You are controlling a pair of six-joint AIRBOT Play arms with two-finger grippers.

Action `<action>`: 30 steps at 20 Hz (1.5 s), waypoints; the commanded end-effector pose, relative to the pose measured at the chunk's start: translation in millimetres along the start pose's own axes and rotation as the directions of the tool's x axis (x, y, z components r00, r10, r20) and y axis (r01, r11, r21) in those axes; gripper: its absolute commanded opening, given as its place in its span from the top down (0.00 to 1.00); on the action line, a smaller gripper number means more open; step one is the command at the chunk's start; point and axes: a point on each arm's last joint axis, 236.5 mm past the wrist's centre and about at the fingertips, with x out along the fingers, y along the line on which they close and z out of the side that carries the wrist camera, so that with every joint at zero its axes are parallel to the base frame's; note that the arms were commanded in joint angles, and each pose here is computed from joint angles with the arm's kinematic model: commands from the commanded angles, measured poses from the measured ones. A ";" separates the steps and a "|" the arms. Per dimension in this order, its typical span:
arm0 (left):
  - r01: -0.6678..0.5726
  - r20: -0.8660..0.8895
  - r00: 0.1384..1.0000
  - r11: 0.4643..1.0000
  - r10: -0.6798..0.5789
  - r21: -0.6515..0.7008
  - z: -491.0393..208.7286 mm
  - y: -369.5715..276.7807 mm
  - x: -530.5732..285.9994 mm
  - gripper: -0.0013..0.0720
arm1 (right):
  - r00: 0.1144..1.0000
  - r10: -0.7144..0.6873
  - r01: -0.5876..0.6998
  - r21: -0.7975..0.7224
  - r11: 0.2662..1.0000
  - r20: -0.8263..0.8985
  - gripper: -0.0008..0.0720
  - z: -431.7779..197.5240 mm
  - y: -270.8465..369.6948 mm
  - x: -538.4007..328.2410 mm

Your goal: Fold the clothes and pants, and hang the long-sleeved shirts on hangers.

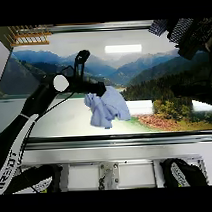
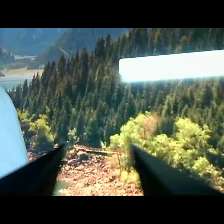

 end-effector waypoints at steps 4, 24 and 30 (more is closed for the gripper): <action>-0.172 -0.234 0.968 0.914 0.087 -0.369 -106.0 107.9 16.5 0.07 | 0.995 0.008 -0.004 0.040 0.999 -0.101 0.02 -23.5 -6.5 16.7; -0.126 -0.415 0.907 0.893 -0.073 -0.433 -191.9 81.7 65.0 0.97 | 0.758 0.286 -0.243 0.153 0.958 -0.586 0.03 -212.2 137.2 167.6; -0.103 -0.259 0.966 0.885 -0.021 -0.455 -145.3 112.2 25.3 0.97 | 0.795 0.254 -0.289 0.024 0.957 -0.551 0.97 -188.2 147.8 169.6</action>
